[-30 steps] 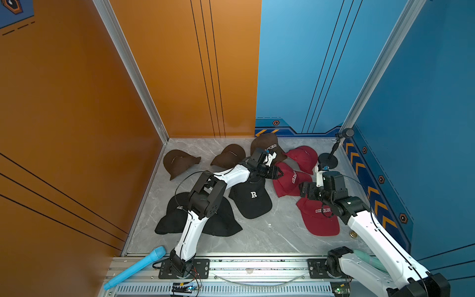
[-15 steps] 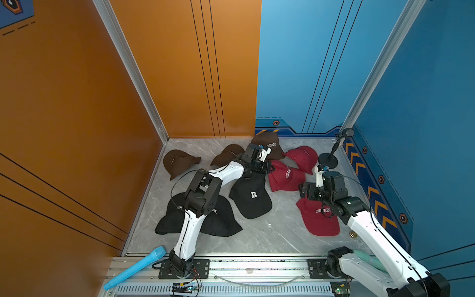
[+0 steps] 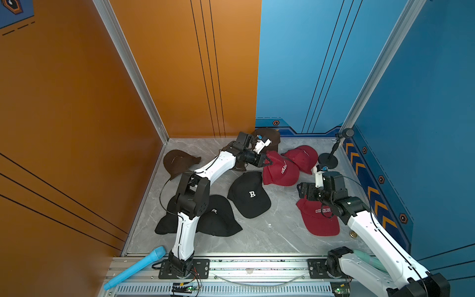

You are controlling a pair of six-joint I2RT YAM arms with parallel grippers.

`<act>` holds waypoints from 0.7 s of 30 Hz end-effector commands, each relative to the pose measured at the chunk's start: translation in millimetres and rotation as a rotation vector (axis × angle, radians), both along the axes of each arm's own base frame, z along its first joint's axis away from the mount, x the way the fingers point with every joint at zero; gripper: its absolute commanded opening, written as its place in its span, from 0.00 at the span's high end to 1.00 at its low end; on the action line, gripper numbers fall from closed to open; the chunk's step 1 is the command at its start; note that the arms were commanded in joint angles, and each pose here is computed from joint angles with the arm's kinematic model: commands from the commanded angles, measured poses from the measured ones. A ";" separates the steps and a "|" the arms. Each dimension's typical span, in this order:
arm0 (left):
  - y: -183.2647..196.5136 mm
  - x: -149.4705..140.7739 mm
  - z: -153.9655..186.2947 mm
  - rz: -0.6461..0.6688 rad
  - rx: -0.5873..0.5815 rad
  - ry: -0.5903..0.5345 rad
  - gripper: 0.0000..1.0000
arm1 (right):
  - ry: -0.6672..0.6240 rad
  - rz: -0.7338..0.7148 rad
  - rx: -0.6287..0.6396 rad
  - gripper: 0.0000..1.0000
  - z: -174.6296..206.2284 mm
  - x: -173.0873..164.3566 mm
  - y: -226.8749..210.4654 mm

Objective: Stack the baseball caps by color
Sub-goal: Pick up the baseball cap from the center of the board, then place the baseball cap at the center of the board.

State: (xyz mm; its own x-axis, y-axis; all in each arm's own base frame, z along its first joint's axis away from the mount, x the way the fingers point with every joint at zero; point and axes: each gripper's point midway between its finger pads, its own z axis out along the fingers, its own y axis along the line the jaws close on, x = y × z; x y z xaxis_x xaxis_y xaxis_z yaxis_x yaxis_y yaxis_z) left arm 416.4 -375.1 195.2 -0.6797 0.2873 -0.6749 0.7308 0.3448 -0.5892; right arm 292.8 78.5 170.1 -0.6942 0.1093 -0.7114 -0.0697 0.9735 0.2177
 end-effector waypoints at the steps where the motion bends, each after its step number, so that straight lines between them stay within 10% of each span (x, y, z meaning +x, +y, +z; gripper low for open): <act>1: -1.1 -25.2 23.9 -0.155 -0.097 0.017 1.00 | -0.019 0.023 0.000 0.00 6.2 -1.6 1.4; 21: 6.8 -83.2 -29.3 -0.419 0.139 0.050 1.00 | -0.021 0.060 0.005 0.00 9.0 -0.4 10.0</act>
State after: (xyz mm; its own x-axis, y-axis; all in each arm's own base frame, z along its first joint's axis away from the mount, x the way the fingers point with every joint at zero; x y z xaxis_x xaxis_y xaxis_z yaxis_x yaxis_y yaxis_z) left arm 340.9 -369.2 178.5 -0.5435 0.5784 -0.6083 0.7939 0.1187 -0.5964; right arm 291.6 82.9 170.3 -0.6976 0.0961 -0.7100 -0.0947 0.9699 0.2243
